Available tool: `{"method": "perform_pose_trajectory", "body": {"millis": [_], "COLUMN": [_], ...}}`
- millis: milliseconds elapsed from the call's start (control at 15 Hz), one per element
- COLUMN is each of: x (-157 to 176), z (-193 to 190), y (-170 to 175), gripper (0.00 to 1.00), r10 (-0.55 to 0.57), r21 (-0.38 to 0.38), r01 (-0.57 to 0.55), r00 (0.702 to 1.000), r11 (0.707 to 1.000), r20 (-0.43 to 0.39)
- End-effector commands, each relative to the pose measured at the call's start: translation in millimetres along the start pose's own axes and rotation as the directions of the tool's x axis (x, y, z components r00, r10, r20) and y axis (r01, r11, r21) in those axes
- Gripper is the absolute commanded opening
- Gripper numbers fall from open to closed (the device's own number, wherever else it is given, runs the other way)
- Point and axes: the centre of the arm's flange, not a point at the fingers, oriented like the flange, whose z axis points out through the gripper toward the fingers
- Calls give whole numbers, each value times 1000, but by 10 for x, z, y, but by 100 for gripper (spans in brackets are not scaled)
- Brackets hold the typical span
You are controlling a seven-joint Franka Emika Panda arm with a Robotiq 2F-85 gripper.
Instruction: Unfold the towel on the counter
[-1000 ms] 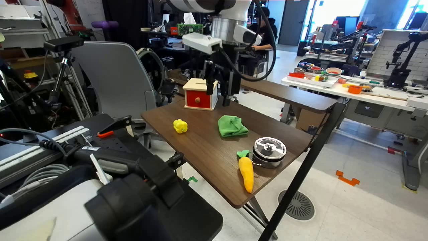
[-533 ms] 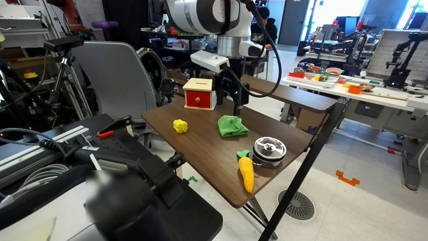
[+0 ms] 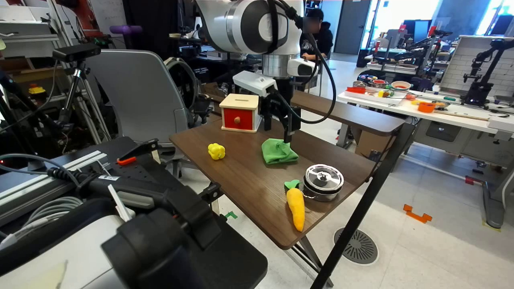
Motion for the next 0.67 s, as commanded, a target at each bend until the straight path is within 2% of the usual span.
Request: {"method": "perform_pose_trajectory", "body": {"millis": [0, 600], "x": [175, 355], "z": [116, 420], "y": [-96, -158], "gripper": [100, 100], "r10": [-7, -12], "r21": [-17, -7], "r01": [7, 12], "r00": [1000, 1000], "r11": [1000, 1000], "r20": [-23, -6]}}
